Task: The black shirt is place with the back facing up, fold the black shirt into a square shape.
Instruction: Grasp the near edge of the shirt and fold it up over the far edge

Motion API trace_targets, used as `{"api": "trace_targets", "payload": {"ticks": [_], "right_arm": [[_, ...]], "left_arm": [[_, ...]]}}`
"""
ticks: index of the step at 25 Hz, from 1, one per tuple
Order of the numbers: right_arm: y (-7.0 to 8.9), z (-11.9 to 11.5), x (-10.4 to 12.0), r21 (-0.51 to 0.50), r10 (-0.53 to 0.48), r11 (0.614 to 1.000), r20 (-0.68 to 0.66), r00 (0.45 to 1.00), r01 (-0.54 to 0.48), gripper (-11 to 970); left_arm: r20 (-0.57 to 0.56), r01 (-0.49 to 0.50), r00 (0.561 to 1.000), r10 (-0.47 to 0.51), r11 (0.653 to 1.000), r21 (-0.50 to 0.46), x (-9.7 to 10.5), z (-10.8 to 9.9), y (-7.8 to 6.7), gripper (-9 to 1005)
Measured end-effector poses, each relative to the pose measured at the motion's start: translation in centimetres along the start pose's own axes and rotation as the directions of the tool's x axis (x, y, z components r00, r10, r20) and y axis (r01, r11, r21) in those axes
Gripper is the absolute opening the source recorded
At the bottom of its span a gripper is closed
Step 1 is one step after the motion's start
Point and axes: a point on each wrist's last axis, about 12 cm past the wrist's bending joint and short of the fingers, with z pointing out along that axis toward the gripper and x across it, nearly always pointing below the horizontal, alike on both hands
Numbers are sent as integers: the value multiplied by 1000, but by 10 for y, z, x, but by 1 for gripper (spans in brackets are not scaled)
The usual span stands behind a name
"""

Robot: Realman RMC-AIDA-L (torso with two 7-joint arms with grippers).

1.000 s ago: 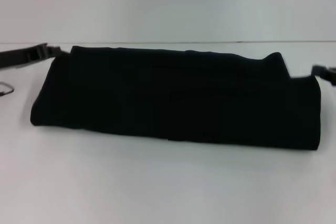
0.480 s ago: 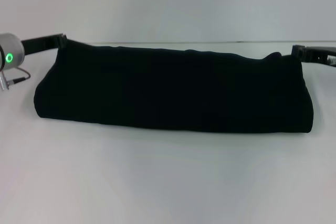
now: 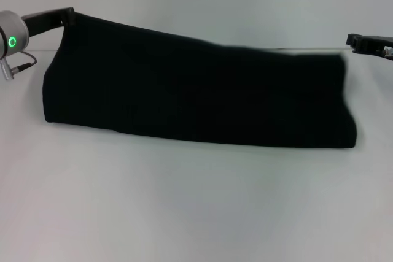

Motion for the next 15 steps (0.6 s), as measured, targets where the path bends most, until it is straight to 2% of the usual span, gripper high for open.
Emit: {"api": "trace_targets", "payload": {"ticks": [9,15], "right_arm": [[2,2,-3,3,2,1000,13,1000,-2,10],[5,3,-3,-4,13,1000,17,1000,-12,43]], "left_arm": [[19,-23,1000,24,1000,-9,1,5,-6,1],[58,-63,996,66,996,-61,6,11,-13,20]]}}
